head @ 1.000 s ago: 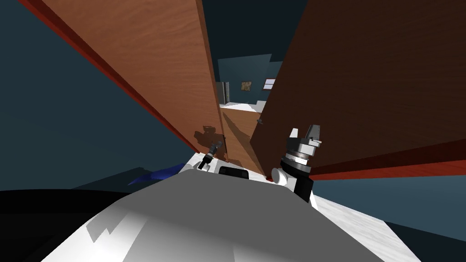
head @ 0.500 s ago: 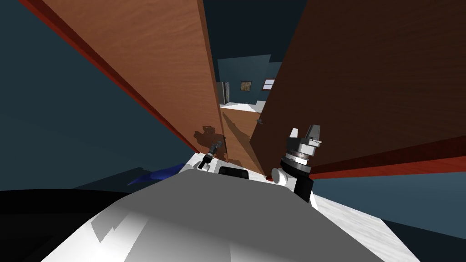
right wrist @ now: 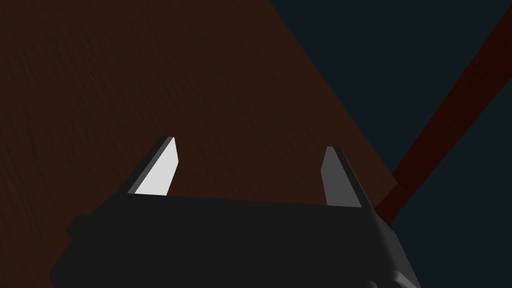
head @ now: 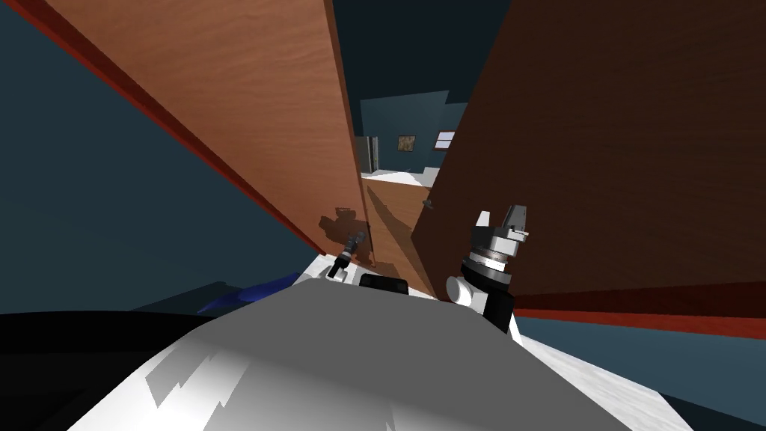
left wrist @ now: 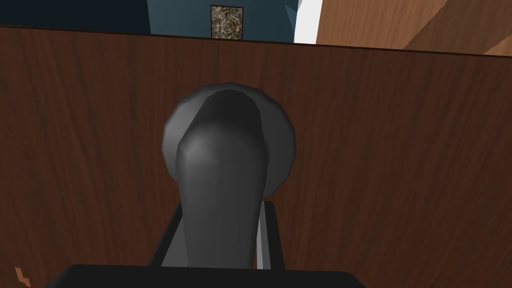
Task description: Push the door open
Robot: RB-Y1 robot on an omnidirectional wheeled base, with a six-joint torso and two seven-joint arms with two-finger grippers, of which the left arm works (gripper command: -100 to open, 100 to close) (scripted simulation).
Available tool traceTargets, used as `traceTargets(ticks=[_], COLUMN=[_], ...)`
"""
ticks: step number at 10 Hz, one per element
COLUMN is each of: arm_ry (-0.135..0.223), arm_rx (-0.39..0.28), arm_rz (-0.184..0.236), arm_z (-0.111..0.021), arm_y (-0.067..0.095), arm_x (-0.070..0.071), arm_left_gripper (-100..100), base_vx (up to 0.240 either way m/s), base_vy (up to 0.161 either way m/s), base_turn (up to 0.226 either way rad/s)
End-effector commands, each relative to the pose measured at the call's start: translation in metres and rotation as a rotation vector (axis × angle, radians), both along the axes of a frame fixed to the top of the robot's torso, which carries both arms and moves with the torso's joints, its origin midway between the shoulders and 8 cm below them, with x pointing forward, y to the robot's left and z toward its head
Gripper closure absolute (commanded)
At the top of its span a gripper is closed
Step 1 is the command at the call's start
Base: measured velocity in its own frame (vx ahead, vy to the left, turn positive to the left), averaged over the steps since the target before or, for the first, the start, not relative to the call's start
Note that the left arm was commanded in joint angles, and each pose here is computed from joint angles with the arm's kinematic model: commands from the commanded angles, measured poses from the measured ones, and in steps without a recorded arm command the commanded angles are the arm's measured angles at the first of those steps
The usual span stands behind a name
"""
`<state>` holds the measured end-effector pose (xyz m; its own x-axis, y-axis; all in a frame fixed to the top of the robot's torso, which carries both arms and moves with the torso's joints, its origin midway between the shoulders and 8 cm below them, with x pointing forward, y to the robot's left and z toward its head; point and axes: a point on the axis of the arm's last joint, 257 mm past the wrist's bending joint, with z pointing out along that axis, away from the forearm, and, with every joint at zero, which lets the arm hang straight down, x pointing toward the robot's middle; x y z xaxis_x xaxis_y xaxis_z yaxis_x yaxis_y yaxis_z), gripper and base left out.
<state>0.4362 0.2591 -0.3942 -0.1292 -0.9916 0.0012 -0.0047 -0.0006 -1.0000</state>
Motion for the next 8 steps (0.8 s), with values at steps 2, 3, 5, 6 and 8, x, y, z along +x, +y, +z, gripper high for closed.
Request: traceTargets(ticks=[2,3,5,6,8], arm_ry=[-0.024,-0.024,-0.027,-0.028,-0.029], arm_rx=[0.01,0.01,0.012,0.013,0.014], arm_rz=[0.046,0.046,0.079,0.088,0.114], arm_z=[0.009,0.009,0.01,0.01,0.01], arm_y=[0.014,0.014,0.018,0.02,0.023], arm_x=[0.011,0.011,0.016,0.017,0.02], arm_left_gripper=[100,100,100,100,100], base_vx=[0.193,0.15,0.123,0.15,0.141], base_vy=[-0.065,-0.056,-0.039,-0.03,-0.058], base_turn=[0.077,0.018,0.054,0.085,0.071])
